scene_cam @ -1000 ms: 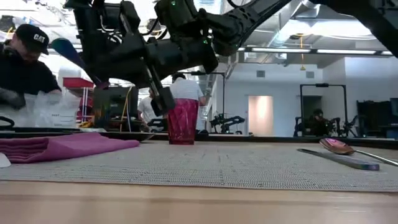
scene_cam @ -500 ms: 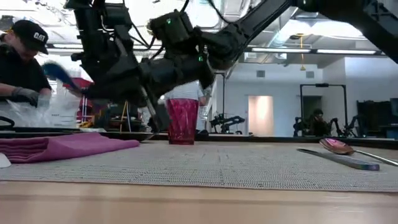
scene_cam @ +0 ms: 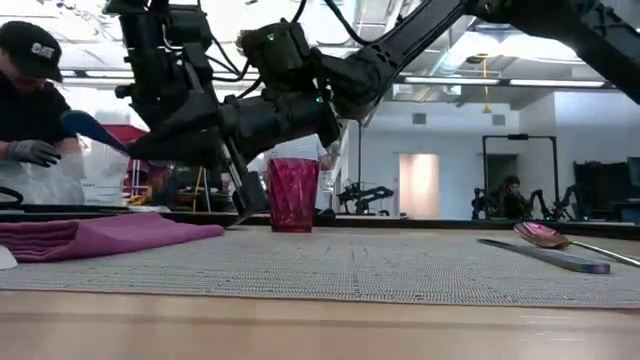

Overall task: Set table place
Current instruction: Put the blue fork on top of the purple napkin

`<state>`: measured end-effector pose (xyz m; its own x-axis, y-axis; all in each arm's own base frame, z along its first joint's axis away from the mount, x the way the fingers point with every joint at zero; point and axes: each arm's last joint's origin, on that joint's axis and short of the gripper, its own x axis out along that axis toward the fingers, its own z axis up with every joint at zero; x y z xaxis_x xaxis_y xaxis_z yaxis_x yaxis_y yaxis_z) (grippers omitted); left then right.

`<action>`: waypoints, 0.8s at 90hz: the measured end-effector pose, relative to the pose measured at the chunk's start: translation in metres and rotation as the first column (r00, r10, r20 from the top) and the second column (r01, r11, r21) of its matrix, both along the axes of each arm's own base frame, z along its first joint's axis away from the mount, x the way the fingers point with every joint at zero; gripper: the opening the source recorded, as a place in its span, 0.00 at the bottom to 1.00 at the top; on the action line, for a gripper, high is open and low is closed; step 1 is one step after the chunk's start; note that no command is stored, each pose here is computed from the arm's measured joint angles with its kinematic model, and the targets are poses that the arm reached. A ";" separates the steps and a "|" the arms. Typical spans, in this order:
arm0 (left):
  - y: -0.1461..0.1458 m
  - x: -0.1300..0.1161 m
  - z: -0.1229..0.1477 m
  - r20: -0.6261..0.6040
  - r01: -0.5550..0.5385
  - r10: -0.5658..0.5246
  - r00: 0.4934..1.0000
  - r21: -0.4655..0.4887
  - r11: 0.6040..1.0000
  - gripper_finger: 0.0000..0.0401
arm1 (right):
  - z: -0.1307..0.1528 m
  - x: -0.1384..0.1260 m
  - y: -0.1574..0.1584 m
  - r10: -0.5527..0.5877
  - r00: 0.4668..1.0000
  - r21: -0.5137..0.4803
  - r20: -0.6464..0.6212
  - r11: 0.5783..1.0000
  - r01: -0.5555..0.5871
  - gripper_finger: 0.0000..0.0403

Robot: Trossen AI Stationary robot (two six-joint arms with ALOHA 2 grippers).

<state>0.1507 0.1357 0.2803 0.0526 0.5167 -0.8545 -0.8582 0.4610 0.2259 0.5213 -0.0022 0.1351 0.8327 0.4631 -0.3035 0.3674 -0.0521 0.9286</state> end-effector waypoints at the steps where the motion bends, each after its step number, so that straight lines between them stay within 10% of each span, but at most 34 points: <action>1: 0.000 0.000 0.000 0.000 -0.001 0.001 1.000 0.000 1.000 0.38 | 0.000 0.000 0.000 -0.001 1.000 0.000 -0.001 1.000 0.001 0.04; 72: -0.002 -0.001 -0.001 0.016 0.007 -0.006 1.000 -0.053 0.999 0.38 | 0.017 0.000 0.001 0.139 0.983 0.061 0.117 0.987 -0.147 0.22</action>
